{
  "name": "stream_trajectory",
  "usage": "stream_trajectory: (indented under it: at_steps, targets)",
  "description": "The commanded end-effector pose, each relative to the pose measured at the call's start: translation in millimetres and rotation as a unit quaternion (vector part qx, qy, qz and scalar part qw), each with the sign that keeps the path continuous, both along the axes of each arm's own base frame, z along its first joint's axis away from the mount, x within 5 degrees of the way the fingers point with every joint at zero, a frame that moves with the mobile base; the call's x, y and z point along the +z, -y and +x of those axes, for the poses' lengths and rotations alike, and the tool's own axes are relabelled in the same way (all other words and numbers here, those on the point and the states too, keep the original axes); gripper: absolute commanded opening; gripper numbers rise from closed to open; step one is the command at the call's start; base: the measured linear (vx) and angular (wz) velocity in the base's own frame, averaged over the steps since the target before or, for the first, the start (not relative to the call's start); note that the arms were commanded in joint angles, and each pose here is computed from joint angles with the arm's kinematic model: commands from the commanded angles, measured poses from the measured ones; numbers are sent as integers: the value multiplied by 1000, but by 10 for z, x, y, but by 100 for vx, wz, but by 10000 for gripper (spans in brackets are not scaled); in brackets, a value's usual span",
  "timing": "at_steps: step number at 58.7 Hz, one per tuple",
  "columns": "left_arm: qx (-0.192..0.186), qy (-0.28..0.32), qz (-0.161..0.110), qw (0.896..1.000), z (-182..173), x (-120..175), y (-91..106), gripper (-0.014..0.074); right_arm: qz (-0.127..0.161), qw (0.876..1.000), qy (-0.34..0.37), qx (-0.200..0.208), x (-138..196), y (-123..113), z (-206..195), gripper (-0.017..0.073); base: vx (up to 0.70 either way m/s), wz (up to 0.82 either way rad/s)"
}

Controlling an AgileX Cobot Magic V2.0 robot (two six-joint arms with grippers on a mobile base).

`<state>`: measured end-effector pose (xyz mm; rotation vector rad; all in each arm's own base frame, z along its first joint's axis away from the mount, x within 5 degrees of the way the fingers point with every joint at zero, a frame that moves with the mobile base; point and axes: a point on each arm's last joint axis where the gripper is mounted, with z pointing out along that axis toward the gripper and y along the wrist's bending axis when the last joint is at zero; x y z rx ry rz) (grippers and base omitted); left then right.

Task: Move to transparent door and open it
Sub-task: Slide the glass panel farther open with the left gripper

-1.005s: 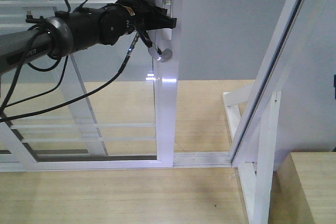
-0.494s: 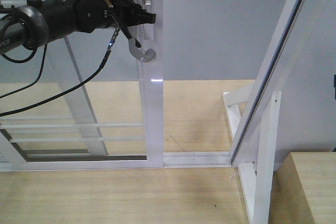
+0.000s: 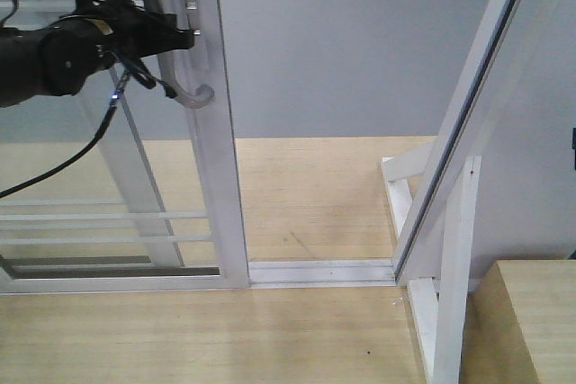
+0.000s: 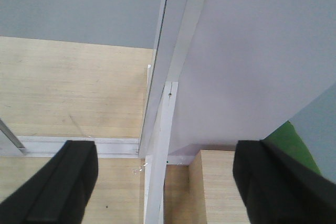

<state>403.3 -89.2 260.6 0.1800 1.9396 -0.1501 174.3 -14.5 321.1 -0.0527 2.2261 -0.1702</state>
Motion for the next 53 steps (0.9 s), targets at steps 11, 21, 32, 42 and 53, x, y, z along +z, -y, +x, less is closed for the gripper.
stream_trajectory:
  at_steps: [11, 21, 32, 42, 53]
  targets:
    - [60, 114, -24, 991, -126, 514, -443, -6, -7, 999, 52, 2, 165, 7, 20, 581, 0, 0]
    - [83, 114, -21, 990, -110, 513, -621, -6, -6, 999, 52, 2, 165, 6, 20, 581, 0, 0]
    - [83, 112, -14, 990, -159, 571, -655, -6, -5, 999, 49, 1, 161, 6, 17, 581, 0, 0]
    - [83, 131, -15, 988, -186, 647, -659, -6, -6, 999, 51, 1, 163, 6, 18, 581, 0, 0]
    - [92, 136, -6, 986, -226, 608, -726, -6, -6, 999, 50, 1, 162, 6, 18, 581, 0, 0]
